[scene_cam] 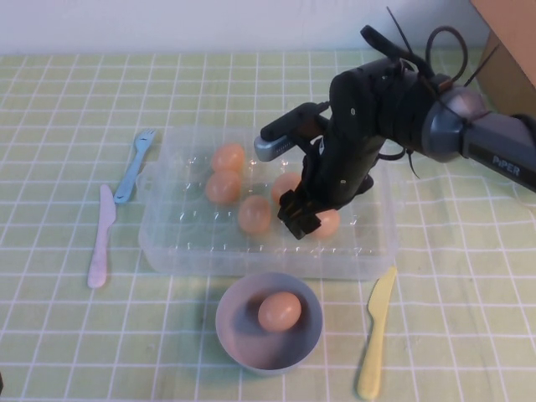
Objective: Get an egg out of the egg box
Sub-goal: Pick up the egg from the plastic box
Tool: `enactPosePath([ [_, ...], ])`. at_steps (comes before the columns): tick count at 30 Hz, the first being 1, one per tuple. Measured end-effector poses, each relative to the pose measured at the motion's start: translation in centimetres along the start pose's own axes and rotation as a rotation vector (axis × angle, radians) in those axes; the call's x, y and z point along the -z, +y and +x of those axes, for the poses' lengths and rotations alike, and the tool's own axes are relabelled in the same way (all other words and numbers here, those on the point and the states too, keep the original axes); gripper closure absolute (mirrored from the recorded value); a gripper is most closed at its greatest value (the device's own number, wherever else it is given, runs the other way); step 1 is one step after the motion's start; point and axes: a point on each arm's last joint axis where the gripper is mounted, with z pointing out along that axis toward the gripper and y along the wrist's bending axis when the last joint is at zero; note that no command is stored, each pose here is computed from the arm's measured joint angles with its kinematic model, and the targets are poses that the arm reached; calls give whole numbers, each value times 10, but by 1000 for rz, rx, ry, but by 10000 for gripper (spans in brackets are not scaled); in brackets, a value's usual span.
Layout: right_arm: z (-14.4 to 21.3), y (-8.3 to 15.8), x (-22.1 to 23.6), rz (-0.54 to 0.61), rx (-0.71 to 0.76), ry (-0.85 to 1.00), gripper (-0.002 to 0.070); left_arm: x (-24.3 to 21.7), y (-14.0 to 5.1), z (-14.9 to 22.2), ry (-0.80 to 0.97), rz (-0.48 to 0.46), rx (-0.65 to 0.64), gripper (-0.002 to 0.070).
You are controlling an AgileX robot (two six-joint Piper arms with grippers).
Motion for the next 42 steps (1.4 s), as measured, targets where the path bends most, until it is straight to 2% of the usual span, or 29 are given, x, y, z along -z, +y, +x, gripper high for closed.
enactPosePath([
  [14,1,-6,-22,2,-13,23,106,0,0,0,0,0,0,678],
  [23,0,-11,-21,6,-22,13,232,0,0,0,0,0,0,678],
  [31,1,-14,-17,4,-31,13,232,0,0,0,0,0,0,678],
  [37,-3,-8,41,-10,-37,-90,232,0,0,0,0,0,0,678],
  [42,3,12,98,-37,-5,-141,232,0,0,0,0,0,0,678],
])
